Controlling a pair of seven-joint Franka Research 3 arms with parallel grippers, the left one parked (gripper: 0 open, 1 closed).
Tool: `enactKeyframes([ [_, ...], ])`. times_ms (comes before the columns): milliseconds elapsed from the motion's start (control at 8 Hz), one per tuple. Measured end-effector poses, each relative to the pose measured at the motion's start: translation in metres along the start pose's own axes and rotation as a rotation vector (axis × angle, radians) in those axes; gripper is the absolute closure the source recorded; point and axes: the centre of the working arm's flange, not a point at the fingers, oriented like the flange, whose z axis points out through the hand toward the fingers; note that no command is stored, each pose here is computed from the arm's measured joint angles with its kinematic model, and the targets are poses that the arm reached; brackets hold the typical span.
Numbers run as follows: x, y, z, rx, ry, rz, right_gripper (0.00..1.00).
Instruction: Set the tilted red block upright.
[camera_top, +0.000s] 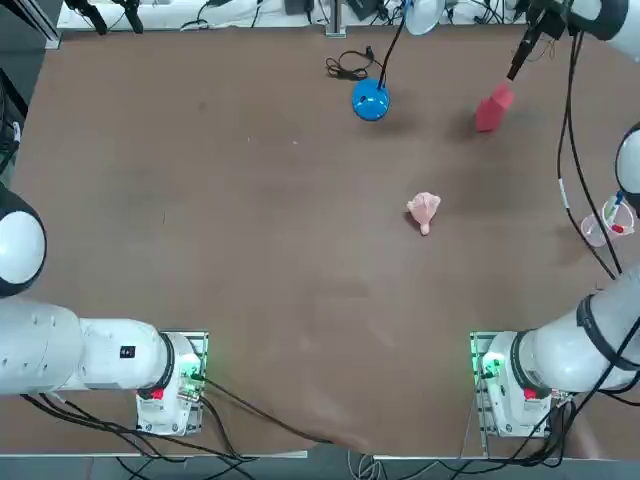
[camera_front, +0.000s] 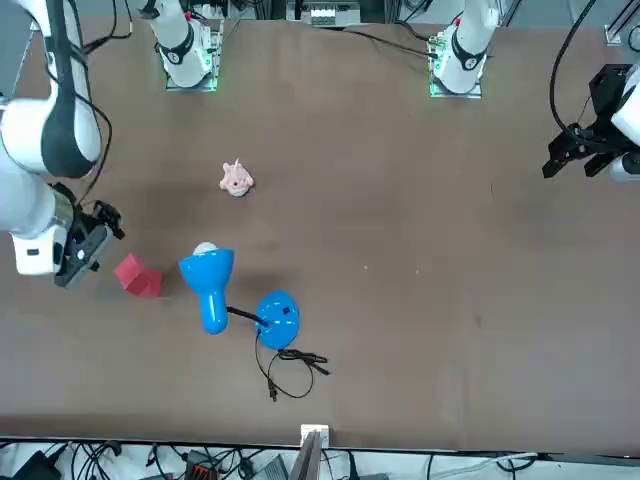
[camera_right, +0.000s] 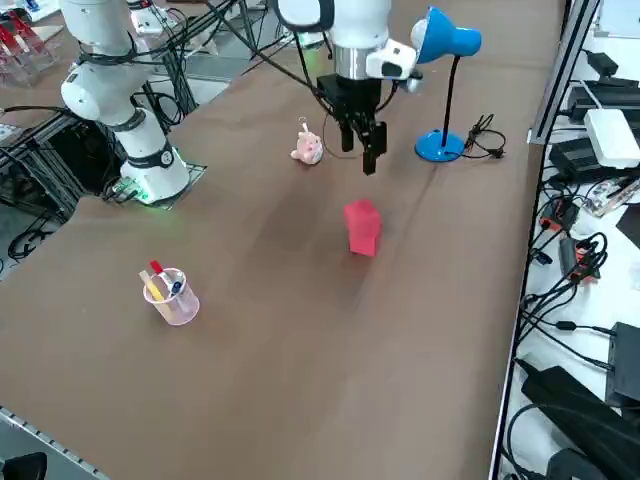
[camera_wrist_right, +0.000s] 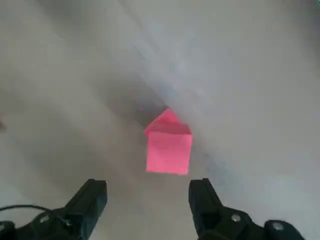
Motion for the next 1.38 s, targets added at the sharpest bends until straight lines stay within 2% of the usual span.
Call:
enactKeyframes([
  [500, 0.005, 0.007, 0.044, -0.027, 0.012, -0.007, 0.0],
  [1375, -0.004, 0.016, 0.081, -0.031, 0.009, 0.056, 0.0],
])
